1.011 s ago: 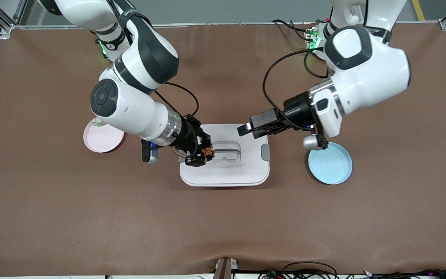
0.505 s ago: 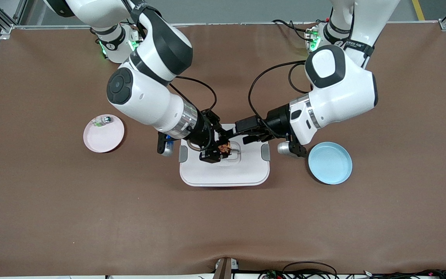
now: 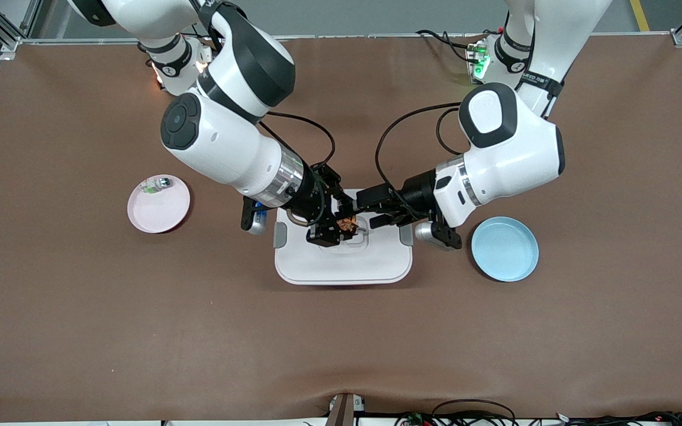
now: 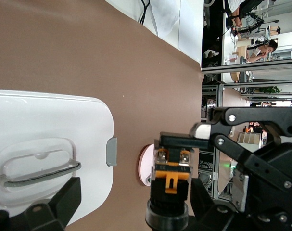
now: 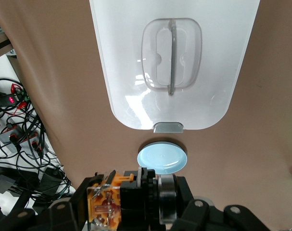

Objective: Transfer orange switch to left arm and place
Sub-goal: 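Grasp the switch with the left gripper and open the right gripper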

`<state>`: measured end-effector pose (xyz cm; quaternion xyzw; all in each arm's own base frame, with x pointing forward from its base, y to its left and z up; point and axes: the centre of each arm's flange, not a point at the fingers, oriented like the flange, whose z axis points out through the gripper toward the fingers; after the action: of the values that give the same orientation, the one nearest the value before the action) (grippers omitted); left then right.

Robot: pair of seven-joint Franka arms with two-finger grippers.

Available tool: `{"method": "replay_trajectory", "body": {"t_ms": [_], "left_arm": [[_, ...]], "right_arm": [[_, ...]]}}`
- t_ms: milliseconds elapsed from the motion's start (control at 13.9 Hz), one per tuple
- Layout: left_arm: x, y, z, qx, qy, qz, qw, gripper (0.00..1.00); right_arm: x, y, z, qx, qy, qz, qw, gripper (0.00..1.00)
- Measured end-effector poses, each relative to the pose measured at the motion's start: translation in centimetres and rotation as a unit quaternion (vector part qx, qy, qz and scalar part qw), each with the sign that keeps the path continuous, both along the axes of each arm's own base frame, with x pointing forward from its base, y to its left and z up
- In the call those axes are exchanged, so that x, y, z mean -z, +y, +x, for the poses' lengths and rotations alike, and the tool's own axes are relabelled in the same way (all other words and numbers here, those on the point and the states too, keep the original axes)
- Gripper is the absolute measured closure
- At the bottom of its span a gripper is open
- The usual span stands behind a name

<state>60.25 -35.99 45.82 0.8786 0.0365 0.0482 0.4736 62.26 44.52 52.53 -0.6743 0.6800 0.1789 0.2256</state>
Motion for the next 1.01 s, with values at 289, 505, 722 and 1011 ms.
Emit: {"method": "replay_trajectory", "body": {"t_ms": [289,505,722,1011], "left_arm": [[-0.1,-0.6,-0.2,-0.006,-0.008,0.001,1.000,0.00],[-0.1,-0.7,-0.3,-0.007,-0.010,0.001,1.000,0.00],[-0.4,-0.9,-0.3,-0.007,-0.012,-0.001,1.000,0.19],[-0.8,-1.1,-0.3,-0.004,-0.016,-0.005,1.000,0.63]], "right_arm": [[-0.7,0.4,0.1,0.012,-0.014,0.015,1.000,0.28],[-0.9,0.7,0.0,0.014,-0.021,0.021,0.999,0.28],[-0.5,0.8,0.1,0.014,-0.018,0.019,1.000,0.28],[0.6,1.0,0.2,0.013,-0.012,0.015,1.000,0.28]]}}
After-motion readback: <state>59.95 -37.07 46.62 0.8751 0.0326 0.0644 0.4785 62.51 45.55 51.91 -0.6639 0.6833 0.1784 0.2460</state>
